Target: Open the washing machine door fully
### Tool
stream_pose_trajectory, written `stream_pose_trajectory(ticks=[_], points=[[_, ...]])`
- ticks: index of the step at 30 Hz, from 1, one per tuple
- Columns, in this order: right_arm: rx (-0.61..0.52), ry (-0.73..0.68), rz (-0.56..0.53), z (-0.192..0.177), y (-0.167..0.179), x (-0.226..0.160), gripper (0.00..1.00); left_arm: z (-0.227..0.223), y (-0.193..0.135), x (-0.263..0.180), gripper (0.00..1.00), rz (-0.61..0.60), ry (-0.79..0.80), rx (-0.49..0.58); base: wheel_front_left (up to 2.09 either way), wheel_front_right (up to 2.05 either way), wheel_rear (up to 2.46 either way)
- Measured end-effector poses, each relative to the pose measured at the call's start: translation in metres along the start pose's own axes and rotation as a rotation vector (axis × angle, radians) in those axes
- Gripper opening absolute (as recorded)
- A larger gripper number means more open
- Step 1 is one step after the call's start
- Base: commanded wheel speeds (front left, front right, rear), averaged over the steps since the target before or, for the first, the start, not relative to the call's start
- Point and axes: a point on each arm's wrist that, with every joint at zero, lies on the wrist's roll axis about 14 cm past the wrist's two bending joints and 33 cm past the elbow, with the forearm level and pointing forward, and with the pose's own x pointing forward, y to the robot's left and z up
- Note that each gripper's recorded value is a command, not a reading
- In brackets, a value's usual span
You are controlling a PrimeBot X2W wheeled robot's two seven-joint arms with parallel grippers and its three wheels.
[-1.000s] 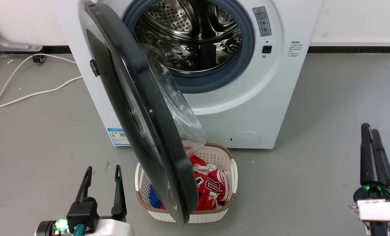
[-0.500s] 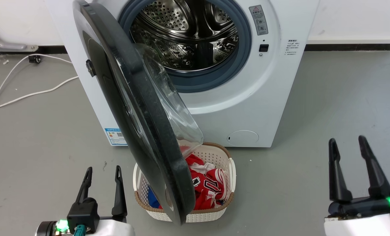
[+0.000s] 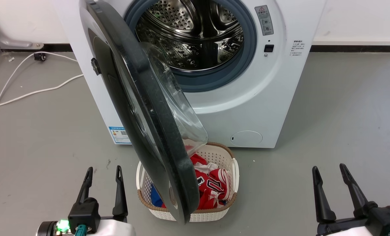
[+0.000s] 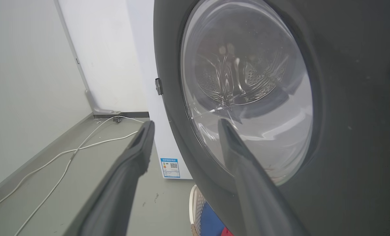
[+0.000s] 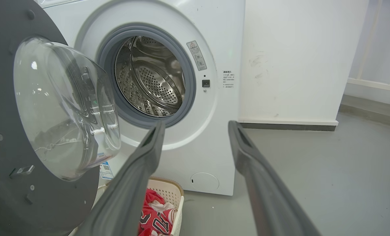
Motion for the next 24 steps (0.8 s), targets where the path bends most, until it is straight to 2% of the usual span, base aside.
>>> stream_pose_trajectory(ticks=[10,11,12,19,24], points=[[0.015,0.018,-0.011,-0.006,-0.003,-0.002,1.00,0.000,0.001,0.000,1.00,0.002,0.001,-0.003,0.00,0.00,0.00],[0.015,0.017,-0.011,-0.006,-0.003,-0.002,1.00,-0.001,0.002,0.000,0.37,0.003,0.004,-0.004,0.00,0.00,0.00],[0.014,0.017,-0.012,-0.005,-0.003,-0.002,1.00,0.000,0.002,0.000,0.00,0.004,0.002,-0.003,0.00,0.00,0.00],[0.014,0.012,-0.007,-0.004,-0.001,-0.002,1.00,0.007,0.008,0.003,0.00,0.003,-0.024,0.016,0.00,0.00,0.00],[0.010,0.008,-0.001,-0.003,0.000,0.000,1.00,0.053,0.029,0.023,0.00,0.033,-0.169,0.080,0.00,0.00,0.00]])
